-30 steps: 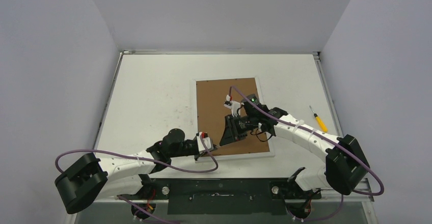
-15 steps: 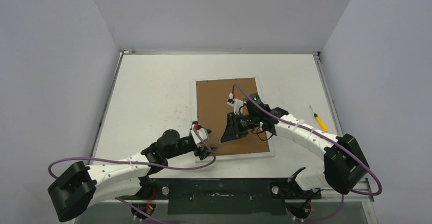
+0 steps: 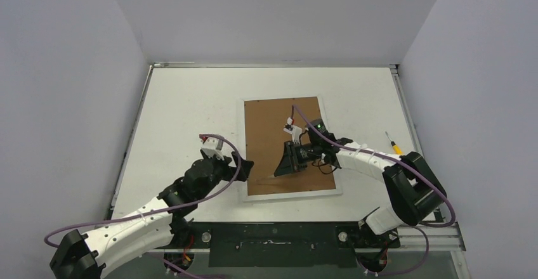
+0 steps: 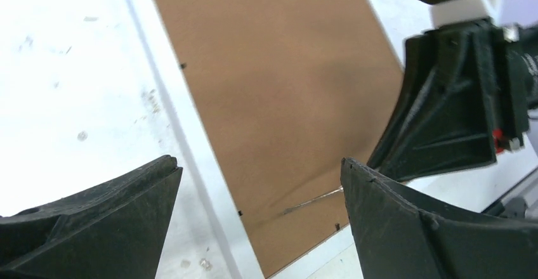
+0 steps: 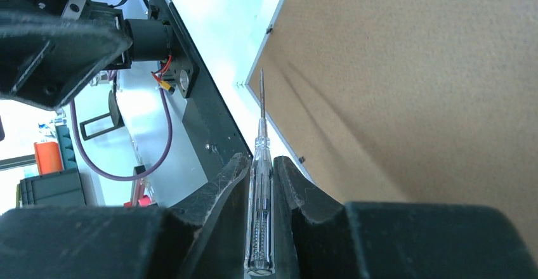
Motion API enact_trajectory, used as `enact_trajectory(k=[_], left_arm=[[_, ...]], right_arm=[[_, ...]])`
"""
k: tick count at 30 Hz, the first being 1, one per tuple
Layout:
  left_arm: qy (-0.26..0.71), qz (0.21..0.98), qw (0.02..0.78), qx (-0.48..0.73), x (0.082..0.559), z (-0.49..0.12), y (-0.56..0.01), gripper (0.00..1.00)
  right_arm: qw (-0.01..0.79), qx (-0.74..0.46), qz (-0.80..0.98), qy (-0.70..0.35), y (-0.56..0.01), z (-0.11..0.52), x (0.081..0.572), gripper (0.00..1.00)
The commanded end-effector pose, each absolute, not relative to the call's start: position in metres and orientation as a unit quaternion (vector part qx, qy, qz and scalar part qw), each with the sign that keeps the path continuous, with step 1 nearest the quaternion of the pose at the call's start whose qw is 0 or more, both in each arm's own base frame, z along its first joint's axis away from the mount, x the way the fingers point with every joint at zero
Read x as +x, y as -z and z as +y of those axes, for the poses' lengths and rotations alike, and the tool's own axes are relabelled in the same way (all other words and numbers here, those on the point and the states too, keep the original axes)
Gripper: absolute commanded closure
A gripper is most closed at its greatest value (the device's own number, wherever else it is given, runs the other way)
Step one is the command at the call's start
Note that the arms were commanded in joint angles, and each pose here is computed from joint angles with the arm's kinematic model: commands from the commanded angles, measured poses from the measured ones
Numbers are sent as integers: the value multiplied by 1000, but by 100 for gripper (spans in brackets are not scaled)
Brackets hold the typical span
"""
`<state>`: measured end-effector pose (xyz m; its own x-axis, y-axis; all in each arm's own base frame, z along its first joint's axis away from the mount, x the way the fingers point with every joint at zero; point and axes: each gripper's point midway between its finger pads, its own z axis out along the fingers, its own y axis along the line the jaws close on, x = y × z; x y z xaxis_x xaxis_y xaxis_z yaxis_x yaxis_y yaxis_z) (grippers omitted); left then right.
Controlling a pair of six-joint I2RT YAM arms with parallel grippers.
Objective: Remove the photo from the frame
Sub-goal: Release the photo frame item from the photo frame.
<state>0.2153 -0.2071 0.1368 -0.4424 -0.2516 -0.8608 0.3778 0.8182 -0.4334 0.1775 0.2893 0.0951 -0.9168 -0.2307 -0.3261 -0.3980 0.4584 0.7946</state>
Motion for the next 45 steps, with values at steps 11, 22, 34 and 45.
enact_trajectory(k=[11,22,34,45], left_arm=[[299,859,405,-97,213,-178,-82,49],[290,875,376,-90,206,-178,-62,58],[300,881,357,-77,206,-188,-53,63],[298,889,341,-71,205,-191,-42,70]], right_arm=[[106,-234,817,-517,-77,310,196,94],[101,-231,814,-523,-73,321,204,94],[92,-233,814,-524,-70,328,204,94],[87,-231,815,-525,-75,335,203,94]])
